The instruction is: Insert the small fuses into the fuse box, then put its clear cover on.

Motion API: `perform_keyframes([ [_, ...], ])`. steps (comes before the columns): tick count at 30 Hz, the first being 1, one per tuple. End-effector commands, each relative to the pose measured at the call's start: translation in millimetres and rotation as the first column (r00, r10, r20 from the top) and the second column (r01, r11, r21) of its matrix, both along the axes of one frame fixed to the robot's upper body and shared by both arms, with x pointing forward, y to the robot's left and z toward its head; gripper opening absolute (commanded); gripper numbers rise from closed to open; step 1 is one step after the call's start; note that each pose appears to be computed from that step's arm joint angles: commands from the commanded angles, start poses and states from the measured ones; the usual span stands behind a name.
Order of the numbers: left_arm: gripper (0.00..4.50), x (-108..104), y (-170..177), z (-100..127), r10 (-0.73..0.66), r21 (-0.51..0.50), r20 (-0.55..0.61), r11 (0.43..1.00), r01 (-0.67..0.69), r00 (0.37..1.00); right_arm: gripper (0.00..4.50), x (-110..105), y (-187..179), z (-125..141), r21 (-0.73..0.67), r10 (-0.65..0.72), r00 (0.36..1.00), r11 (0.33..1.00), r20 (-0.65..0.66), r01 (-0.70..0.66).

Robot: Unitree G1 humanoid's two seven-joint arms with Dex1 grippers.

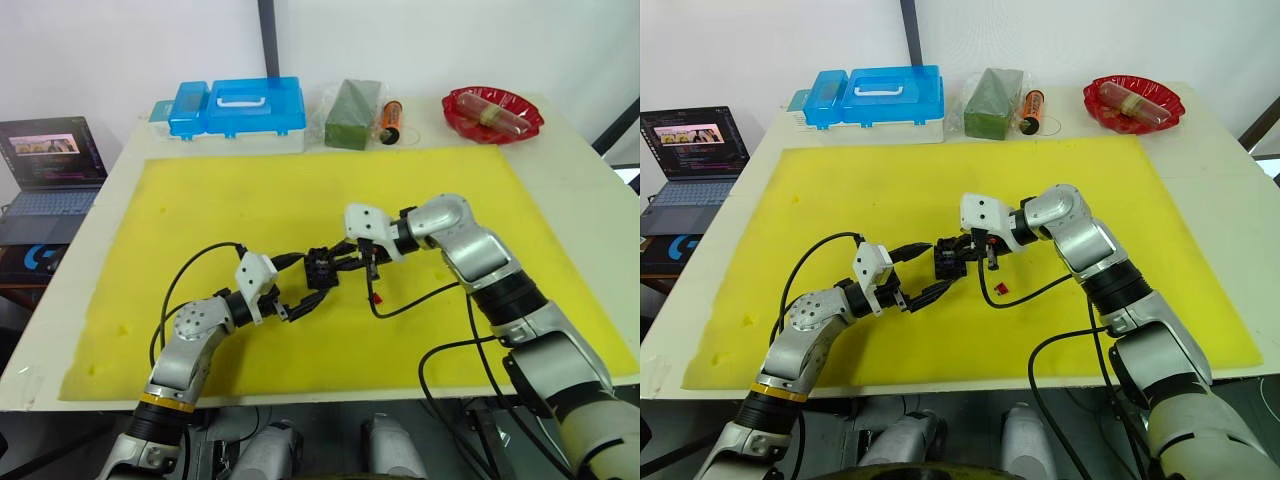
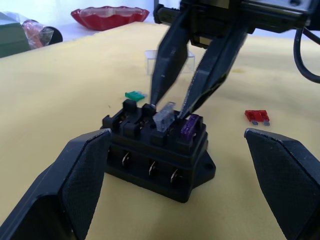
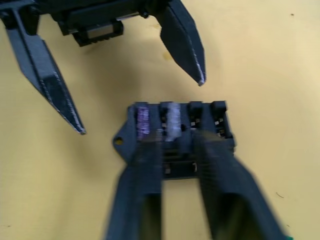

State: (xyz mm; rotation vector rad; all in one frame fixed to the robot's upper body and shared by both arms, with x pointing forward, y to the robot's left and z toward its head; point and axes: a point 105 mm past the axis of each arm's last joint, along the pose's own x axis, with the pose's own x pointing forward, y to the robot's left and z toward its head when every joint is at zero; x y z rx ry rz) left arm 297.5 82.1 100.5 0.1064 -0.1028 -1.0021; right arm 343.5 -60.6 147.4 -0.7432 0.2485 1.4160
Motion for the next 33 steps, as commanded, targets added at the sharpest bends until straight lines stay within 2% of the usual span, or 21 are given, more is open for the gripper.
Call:
perform_keyframes([
  [1, 4.50, -0.9, -2.0, 9.4, -0.012, -0.010, 0.042, 1.000, 0.013, 0.999, 1.26, 1.6, 2.1, 13.1, 0.033, 0.007, 0.999, 0.999, 0.039, -0.008],
  [10, 4.50, 0.6, -2.0, 11.4, -0.009, -0.012, 0.042, 1.000, 0.009, 0.999, 1.26, -5.0, 6.7, 34.2, 0.151, 0.008, 1.000, 0.988, 0.023, -0.012],
  [16, 4.50, 1.3, -1.1, 10.8, -0.006, -0.015, 0.043, 1.000, 0.006, 0.999, 1.26, -10.6, 7.4, 39.0, 0.187, -0.006, 1.000, 0.982, 0.019, 0.002],
  [19, 4.50, 2.2, -0.3, 9.4, -0.005, -0.013, 0.043, 1.000, 0.006, 0.999, 0.67, -10.5, 7.7, 35.2, 0.189, -0.018, 1.000, 0.982, 0.019, 0.014],
  [21, 4.50, 2.3, 0.3, 8.8, -0.005, -0.012, 0.043, 1.000, 0.006, 0.999, 0.03, -11.1, 8.4, 32.1, 0.185, -0.019, 1.000, 0.983, 0.018, 0.016],
  [33, 4.50, -1.2, 4.2, 4.9, -0.004, -0.005, 0.041, 1.000, 0.004, 0.999, 0.03, -10.1, 7.8, 6.5, 0.130, -0.027, 1.000, 0.991, 0.001, 0.027],
])
